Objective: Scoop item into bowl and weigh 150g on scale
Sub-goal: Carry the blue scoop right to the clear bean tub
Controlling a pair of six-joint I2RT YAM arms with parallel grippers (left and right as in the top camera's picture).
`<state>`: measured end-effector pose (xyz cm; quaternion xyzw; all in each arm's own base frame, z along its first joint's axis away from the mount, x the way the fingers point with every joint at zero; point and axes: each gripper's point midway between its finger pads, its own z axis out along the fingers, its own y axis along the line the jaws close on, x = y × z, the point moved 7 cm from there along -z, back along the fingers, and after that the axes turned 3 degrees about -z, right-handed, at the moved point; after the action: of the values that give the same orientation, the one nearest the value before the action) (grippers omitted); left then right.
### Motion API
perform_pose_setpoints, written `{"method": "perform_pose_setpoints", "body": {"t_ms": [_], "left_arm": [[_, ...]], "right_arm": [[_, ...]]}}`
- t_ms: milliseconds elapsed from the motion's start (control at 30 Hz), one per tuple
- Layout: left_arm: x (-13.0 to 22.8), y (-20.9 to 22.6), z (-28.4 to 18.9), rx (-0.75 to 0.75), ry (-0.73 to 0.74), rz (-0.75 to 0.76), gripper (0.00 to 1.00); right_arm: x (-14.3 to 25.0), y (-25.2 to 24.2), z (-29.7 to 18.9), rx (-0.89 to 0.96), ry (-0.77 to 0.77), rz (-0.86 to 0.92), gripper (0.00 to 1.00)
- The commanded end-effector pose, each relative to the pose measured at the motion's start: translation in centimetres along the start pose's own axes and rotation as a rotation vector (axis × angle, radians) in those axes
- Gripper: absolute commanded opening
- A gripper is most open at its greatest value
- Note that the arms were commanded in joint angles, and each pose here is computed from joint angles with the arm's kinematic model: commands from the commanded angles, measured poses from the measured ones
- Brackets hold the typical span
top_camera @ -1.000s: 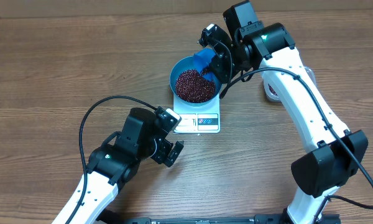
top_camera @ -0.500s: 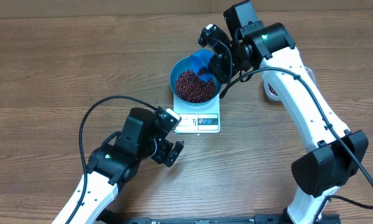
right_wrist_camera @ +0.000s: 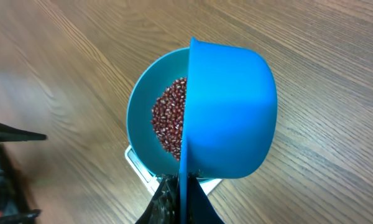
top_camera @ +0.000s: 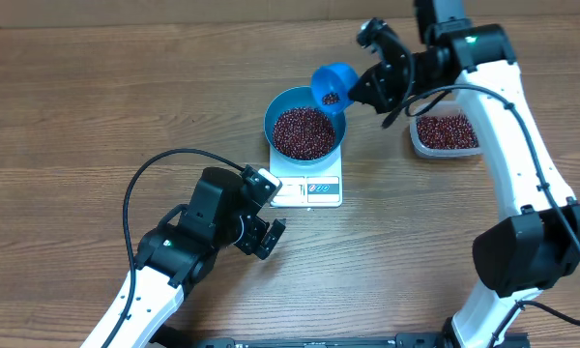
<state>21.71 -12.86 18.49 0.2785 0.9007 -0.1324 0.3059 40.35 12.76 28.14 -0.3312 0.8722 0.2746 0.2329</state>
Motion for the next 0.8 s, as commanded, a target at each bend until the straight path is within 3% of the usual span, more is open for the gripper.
{"method": "perform_pose_setpoints", "body": {"t_ms": [0, 767], "left_arm": [[0.1, 0.0, 0.2, -0.005, 0.006, -0.017, 1.0], [0.1, 0.0, 0.2, -0.006, 0.006, -0.017, 1.0]], "right_arm": [[-1.1, 1.2, -4.0, -0.076, -0.132, -0.044, 0.04], [7.4, -8.1, -15.2, 0.128, -0.218, 0.331, 0.04]]}}
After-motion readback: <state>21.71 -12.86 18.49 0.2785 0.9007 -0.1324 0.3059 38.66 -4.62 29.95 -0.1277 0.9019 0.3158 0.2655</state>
